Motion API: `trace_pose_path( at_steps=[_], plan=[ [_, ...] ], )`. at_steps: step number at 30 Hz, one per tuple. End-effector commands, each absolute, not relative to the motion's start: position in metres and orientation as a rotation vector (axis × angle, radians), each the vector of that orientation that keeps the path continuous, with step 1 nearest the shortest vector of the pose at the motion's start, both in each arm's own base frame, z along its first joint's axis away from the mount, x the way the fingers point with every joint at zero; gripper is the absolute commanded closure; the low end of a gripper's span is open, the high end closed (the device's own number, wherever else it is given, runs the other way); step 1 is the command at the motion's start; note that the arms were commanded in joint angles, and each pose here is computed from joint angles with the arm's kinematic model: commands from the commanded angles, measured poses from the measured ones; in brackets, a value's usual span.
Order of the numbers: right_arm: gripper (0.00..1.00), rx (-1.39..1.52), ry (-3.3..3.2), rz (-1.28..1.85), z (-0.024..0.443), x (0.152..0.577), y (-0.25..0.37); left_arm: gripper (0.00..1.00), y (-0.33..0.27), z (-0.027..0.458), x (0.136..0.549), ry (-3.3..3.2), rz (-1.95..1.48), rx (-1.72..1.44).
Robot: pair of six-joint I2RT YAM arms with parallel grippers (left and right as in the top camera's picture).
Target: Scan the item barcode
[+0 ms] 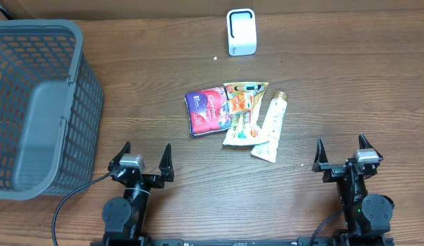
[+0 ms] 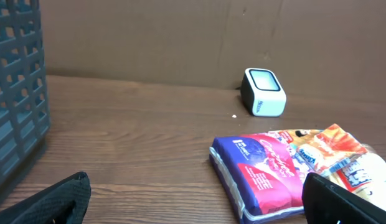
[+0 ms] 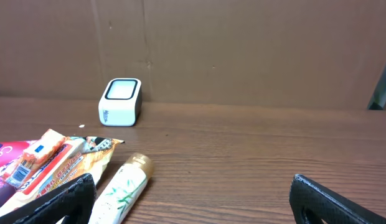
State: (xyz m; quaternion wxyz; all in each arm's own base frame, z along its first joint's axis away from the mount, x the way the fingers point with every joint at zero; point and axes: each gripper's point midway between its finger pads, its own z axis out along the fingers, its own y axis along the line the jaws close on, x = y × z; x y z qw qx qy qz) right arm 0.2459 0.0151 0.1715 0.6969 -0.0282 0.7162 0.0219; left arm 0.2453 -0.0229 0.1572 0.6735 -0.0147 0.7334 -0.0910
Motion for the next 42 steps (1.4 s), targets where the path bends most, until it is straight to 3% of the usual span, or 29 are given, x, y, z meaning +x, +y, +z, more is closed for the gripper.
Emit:
trace_pose_path(
  at_steps=[1,42],
  plan=[
    [0.0,-0.056,1.594,0.042,0.17,0.246,0.013,0.0,-0.017,0.156,0.245,1.649,-0.109,0.016],
    [0.0,-0.056,1.594,0.042,0.17,0.246,0.013,0.0,0.002,0.156,0.246,1.645,0.066,0.026]
  ],
)
